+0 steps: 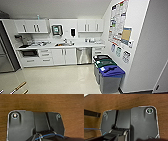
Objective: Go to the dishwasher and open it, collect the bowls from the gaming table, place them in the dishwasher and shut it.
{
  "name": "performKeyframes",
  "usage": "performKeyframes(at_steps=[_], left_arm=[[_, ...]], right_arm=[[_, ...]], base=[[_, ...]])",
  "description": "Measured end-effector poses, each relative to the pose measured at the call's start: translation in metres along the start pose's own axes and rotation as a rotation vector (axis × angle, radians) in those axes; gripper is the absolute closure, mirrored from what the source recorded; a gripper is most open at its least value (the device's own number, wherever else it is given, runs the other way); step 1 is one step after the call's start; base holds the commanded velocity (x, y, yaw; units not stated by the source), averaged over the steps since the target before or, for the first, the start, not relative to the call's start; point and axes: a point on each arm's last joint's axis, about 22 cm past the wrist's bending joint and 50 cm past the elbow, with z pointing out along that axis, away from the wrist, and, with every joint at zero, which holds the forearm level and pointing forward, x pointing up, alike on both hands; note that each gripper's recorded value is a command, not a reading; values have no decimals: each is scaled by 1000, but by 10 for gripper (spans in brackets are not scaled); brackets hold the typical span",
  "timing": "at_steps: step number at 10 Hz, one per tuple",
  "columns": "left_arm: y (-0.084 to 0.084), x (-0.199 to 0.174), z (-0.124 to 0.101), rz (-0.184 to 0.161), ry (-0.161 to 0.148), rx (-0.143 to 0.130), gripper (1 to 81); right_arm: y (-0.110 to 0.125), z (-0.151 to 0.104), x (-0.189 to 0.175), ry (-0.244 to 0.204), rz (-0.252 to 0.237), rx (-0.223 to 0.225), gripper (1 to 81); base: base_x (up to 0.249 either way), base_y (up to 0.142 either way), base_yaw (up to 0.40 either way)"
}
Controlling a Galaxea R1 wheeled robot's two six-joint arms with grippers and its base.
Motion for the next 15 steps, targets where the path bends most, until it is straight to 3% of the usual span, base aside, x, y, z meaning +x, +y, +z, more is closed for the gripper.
performKeyframes(at_steps=[12, 15], left_arm=[[0, 0, 1, 0, 0, 1, 10], [2, 0, 1, 0, 0, -2, 10]], right_arm=[[2, -1, 0, 0, -1, -3, 10], [4, -1, 0, 0, -1, -5, 10]], base=[[189, 0, 0], [189, 67, 0]])
